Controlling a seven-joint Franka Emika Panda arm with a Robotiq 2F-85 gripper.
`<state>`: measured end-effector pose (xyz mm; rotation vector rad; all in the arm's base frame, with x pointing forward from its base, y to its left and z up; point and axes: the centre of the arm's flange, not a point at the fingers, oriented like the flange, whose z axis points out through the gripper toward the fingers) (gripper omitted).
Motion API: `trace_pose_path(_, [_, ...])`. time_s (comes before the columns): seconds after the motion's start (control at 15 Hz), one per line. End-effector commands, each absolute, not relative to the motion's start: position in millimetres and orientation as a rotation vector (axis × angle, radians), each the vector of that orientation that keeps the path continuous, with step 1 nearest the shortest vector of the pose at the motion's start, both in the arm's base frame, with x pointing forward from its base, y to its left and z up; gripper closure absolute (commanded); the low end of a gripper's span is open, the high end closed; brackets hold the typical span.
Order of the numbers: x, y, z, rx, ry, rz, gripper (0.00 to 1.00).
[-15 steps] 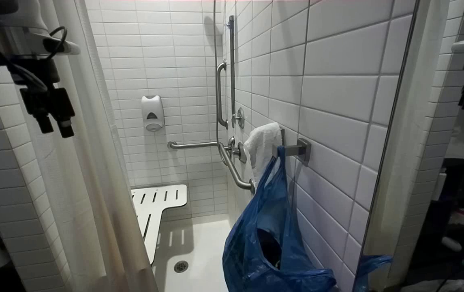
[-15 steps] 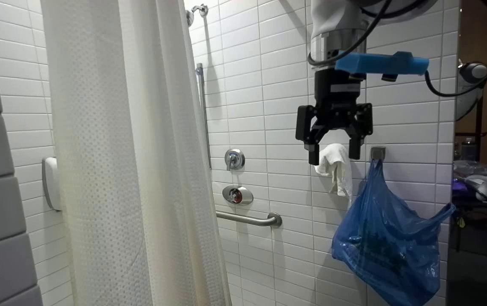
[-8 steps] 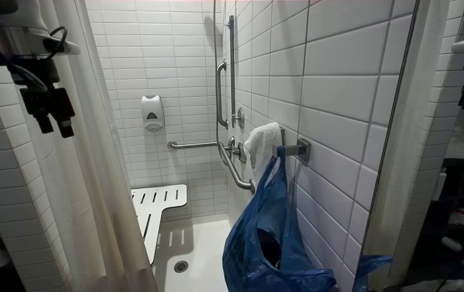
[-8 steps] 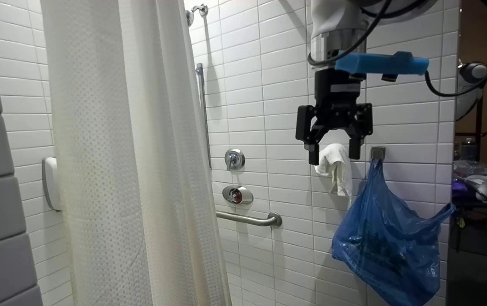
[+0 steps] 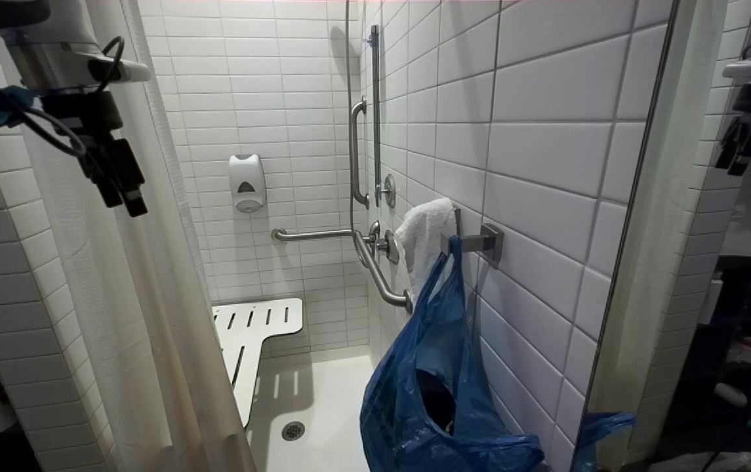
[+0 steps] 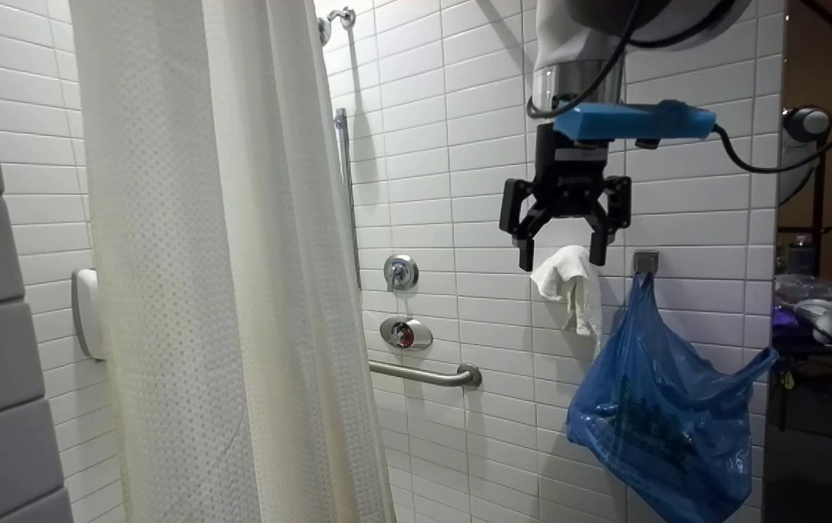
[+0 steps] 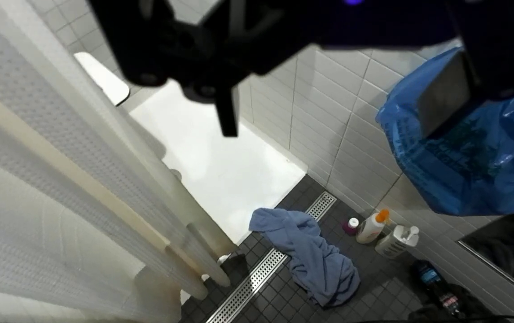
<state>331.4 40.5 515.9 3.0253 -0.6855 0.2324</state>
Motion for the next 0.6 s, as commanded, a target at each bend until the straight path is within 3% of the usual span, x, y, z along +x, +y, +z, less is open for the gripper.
trace_pose_path(0.0, [360.8,20.5,504.0,2.924,-0.893,0.293,0.00])
trace_pose_path(0.53, [408.8,-20.5,466.8,2.813,-1.154,0.367,0.00])
